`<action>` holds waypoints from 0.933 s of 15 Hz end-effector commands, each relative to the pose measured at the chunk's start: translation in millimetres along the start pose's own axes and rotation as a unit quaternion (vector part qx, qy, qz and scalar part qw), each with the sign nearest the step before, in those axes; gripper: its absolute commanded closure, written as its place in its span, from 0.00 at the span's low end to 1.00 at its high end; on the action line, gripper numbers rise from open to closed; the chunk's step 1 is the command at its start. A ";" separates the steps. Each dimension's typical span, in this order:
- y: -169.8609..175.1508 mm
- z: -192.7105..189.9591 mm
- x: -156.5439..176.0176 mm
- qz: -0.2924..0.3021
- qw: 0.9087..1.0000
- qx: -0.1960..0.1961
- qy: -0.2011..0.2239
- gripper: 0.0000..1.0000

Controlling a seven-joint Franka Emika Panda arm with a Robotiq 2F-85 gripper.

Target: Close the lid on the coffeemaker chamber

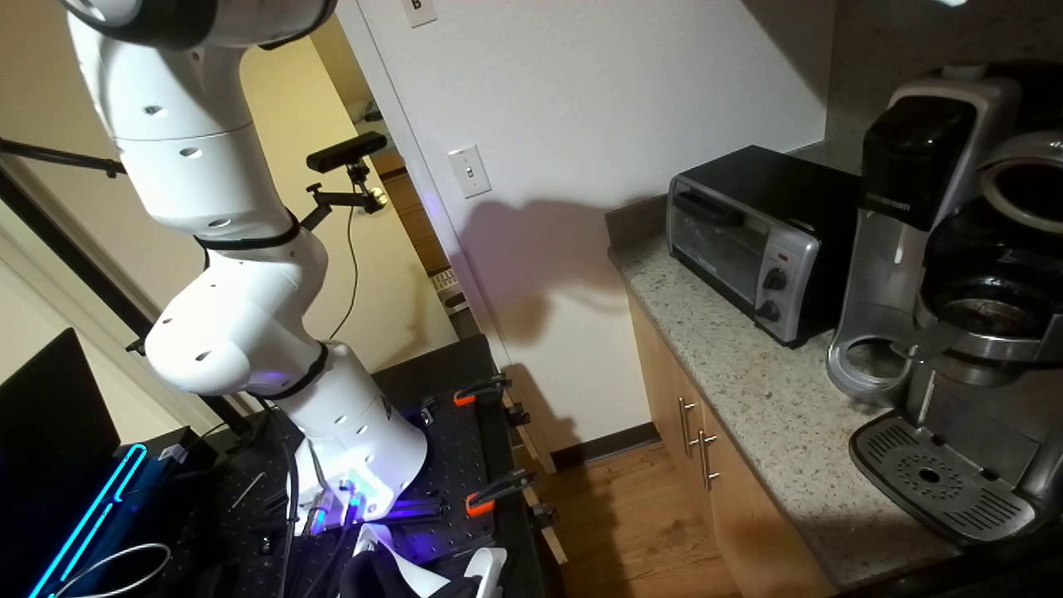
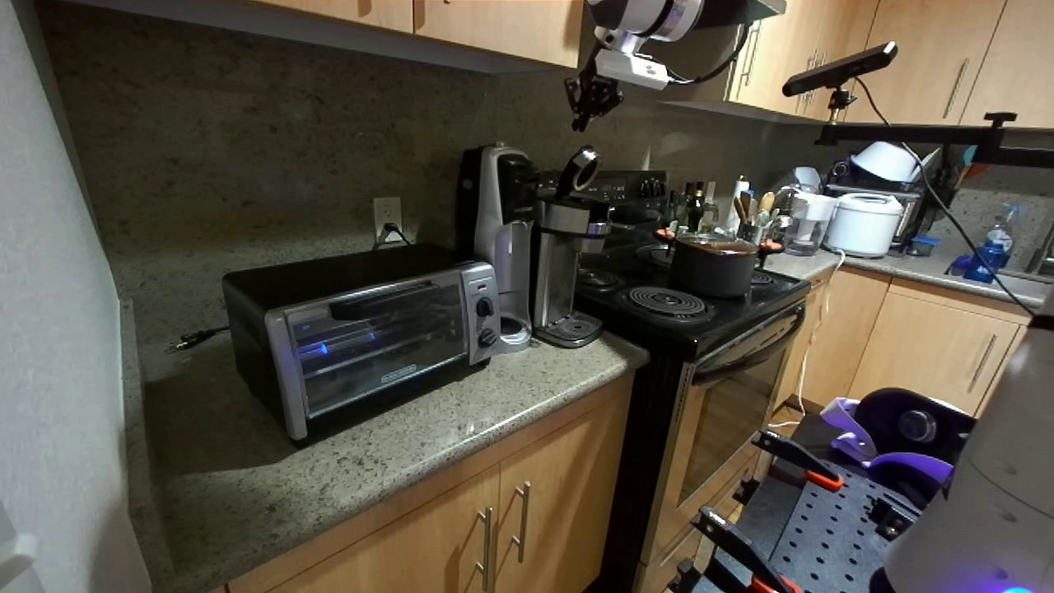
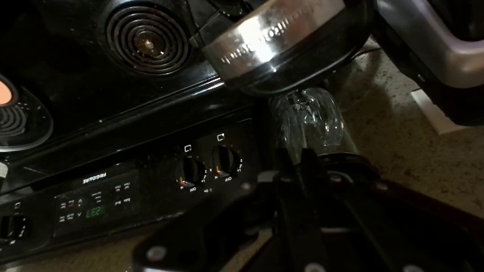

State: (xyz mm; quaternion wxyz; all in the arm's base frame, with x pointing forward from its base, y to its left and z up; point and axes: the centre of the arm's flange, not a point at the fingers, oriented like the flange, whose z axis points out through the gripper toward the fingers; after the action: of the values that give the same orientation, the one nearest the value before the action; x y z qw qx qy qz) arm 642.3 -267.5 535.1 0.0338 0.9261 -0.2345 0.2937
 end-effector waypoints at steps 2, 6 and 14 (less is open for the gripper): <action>3.3 3.2 0.1 0.010 1.000 -0.003 -0.014 1.00; 3.0 6.4 -2.8 0.007 1.000 -0.005 -0.020 0.94; 1.5 13.9 -14.7 -0.002 0.999 -0.011 -0.035 0.98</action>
State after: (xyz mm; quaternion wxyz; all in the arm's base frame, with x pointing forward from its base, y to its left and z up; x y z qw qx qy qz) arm 642.7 -269.6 519.0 0.0327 0.9324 -0.2357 0.2720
